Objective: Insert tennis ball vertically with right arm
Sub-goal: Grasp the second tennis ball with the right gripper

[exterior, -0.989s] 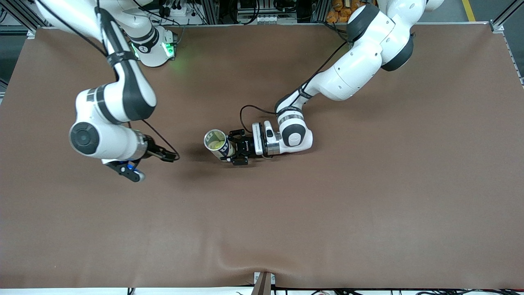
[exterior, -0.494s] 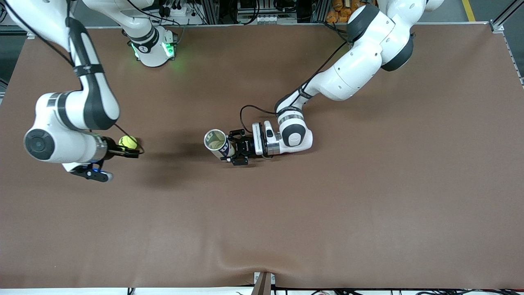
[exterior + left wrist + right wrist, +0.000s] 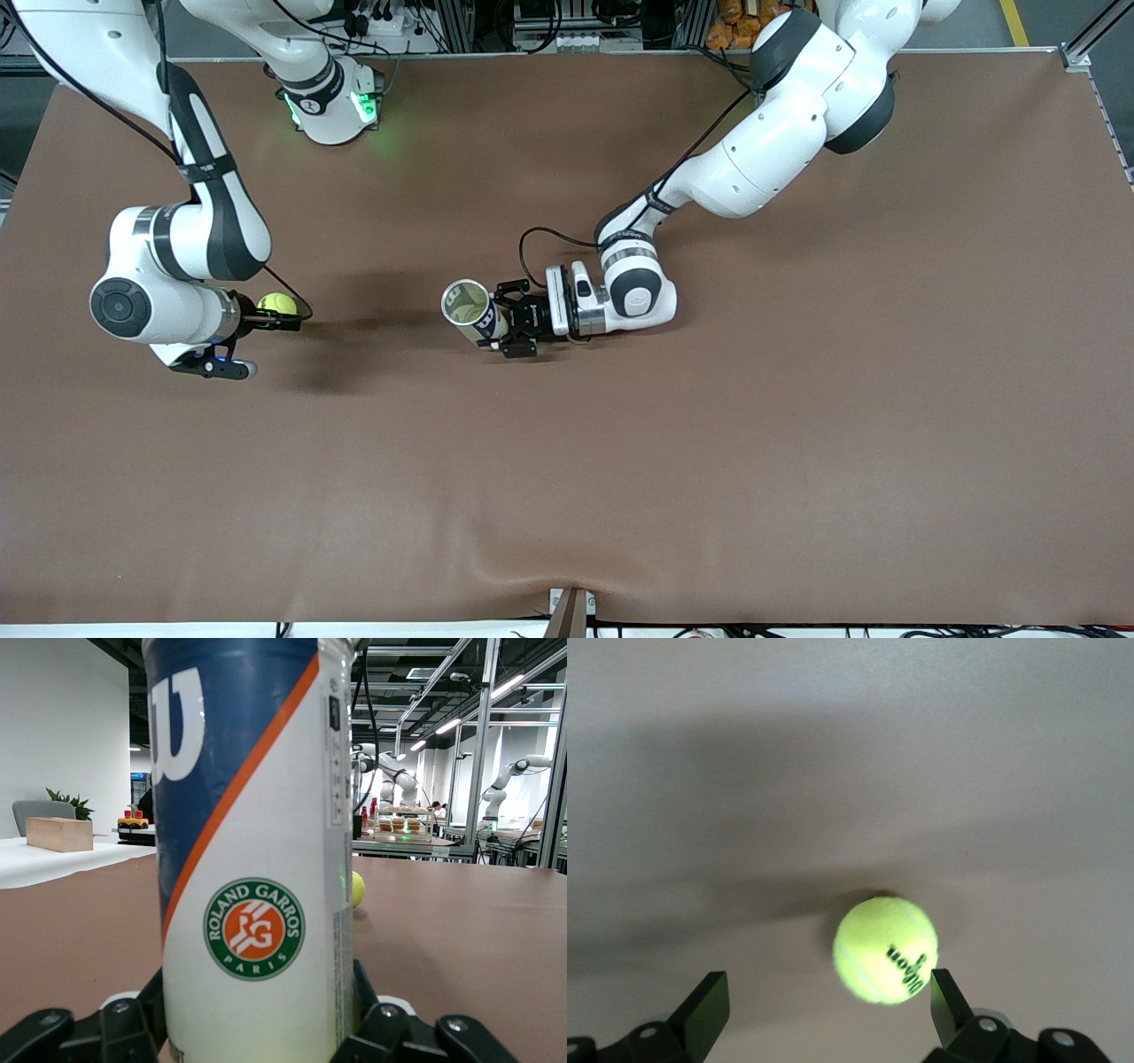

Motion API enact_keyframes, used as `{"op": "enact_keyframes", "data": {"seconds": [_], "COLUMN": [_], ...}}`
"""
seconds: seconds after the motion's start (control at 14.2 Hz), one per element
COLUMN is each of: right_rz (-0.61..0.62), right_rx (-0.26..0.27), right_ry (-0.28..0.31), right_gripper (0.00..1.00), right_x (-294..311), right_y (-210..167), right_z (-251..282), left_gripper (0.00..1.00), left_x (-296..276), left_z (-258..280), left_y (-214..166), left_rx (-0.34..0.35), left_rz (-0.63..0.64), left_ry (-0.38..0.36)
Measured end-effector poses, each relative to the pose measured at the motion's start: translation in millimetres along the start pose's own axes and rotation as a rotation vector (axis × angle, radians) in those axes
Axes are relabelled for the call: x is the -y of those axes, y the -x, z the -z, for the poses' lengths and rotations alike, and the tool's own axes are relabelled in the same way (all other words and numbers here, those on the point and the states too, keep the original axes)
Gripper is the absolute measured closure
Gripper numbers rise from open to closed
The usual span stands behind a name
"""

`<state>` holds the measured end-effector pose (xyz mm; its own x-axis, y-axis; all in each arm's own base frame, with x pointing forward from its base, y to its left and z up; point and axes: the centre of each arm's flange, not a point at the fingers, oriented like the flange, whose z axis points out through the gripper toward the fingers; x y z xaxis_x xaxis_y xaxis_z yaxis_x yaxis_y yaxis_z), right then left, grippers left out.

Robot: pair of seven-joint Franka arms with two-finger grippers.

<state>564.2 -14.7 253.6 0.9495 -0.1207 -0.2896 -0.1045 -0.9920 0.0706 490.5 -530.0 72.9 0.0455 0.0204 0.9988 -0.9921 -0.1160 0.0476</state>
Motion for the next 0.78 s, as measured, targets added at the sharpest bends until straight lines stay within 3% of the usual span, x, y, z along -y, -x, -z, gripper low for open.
{"op": "enact_keyframes", "data": {"seconds": [0.78], "right_rz": [0.002], "right_rx": [0.105], "right_ry": [-0.009], "right_gripper": [0.00], "right_x": [-25.7], "right_y": [-3.9], "right_z": [-80.6], "left_gripper": [0.23], "left_x": [-0.1], "left_z": [-0.1], "left_y": [0.1], "left_rx": [0.000], "left_rz": [0.000], "left_ry": [0.000]}}
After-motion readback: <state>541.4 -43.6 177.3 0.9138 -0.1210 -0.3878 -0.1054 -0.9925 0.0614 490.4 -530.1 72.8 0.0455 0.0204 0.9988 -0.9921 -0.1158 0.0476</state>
